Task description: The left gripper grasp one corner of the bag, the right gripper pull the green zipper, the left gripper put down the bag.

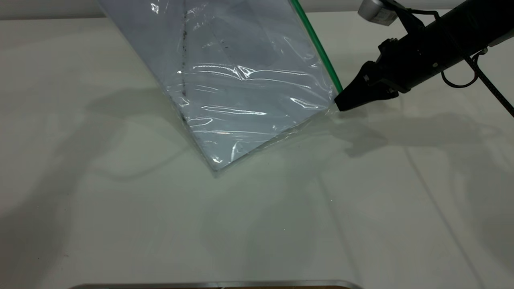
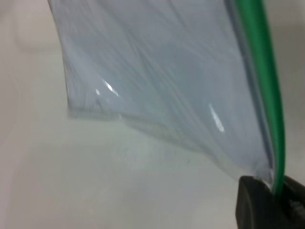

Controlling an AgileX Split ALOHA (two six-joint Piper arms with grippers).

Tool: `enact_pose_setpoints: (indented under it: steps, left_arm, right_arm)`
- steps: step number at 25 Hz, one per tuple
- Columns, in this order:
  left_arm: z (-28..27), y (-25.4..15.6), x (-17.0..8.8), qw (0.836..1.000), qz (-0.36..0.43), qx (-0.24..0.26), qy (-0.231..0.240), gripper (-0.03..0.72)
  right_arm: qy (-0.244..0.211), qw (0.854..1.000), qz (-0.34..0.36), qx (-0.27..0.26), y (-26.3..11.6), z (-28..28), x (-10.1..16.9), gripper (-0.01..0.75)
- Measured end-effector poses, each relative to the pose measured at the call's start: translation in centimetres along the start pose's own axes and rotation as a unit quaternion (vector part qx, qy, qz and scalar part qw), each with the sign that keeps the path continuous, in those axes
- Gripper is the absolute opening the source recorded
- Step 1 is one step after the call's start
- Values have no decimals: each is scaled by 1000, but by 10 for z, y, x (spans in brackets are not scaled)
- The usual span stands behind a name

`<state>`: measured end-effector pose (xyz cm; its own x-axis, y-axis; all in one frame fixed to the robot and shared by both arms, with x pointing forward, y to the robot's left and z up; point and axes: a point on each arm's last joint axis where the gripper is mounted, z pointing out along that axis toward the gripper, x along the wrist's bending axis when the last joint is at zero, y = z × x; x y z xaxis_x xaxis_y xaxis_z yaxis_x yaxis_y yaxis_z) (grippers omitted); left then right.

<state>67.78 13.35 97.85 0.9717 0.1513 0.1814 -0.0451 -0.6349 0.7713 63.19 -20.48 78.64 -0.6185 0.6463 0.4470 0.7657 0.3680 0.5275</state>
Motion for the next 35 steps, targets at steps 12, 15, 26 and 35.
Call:
enact_pose_setpoints:
  steps: [12, 15, 26, 35]
  left_arm:
    - [38, -43, -4, 993, -115, 15, -37, 51]
    - [51, -56, -5, 984, -172, 21, -33, 53]
    - [85, -75, -15, 957, -283, 46, -31, 279]
    - [-15, -25, 10, 946, -321, 39, 18, 507]
  right_arm:
    - [-51, 990, -80, -104, 58, -55, 24, 327]
    - [-40, 984, -101, -140, 79, -82, 45, 331]
    - [50, 976, -149, -150, 110, -191, 151, 331]
    - [-45, 967, -202, -145, 82, -307, 257, 331]
